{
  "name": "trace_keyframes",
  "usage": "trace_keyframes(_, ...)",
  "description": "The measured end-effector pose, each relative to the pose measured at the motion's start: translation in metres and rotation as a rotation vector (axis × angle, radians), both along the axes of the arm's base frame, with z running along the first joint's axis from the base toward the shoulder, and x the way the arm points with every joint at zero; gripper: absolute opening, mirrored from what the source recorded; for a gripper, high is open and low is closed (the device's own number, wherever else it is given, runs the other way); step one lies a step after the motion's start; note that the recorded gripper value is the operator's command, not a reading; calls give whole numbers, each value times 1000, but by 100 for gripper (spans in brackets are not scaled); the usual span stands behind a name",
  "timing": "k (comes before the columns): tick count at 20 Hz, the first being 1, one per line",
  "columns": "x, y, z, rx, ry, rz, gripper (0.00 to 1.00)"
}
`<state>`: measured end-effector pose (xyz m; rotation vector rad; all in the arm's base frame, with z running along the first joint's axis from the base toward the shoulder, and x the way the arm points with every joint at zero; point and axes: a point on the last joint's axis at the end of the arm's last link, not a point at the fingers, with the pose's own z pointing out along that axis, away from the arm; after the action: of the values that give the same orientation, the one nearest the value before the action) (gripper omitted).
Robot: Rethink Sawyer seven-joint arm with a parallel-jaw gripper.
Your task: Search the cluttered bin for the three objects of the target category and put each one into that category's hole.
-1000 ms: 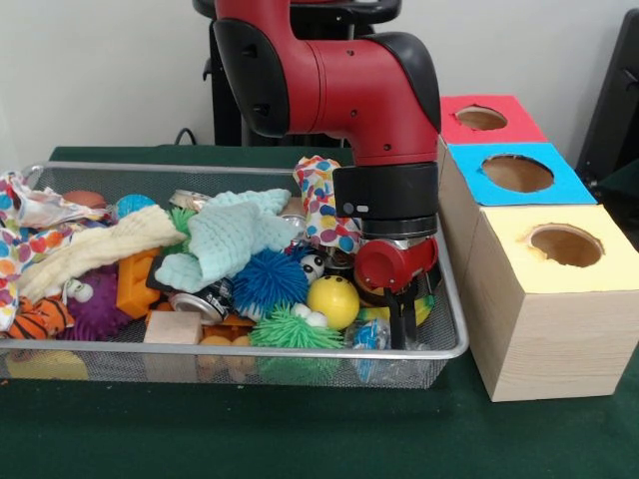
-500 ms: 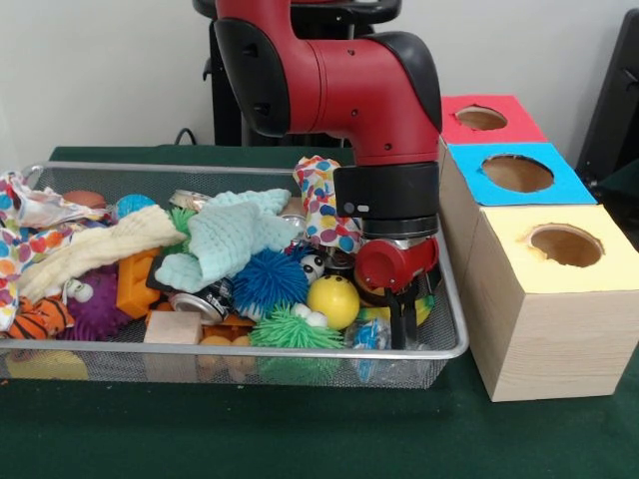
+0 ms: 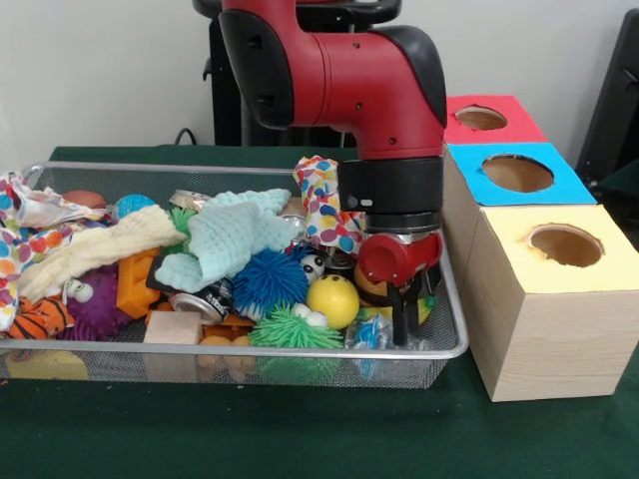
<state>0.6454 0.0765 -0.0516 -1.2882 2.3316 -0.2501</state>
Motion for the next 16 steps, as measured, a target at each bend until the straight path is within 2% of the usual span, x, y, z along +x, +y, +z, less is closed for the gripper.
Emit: trace_keyframes(16,-29,16,49,6,32,-43,0)
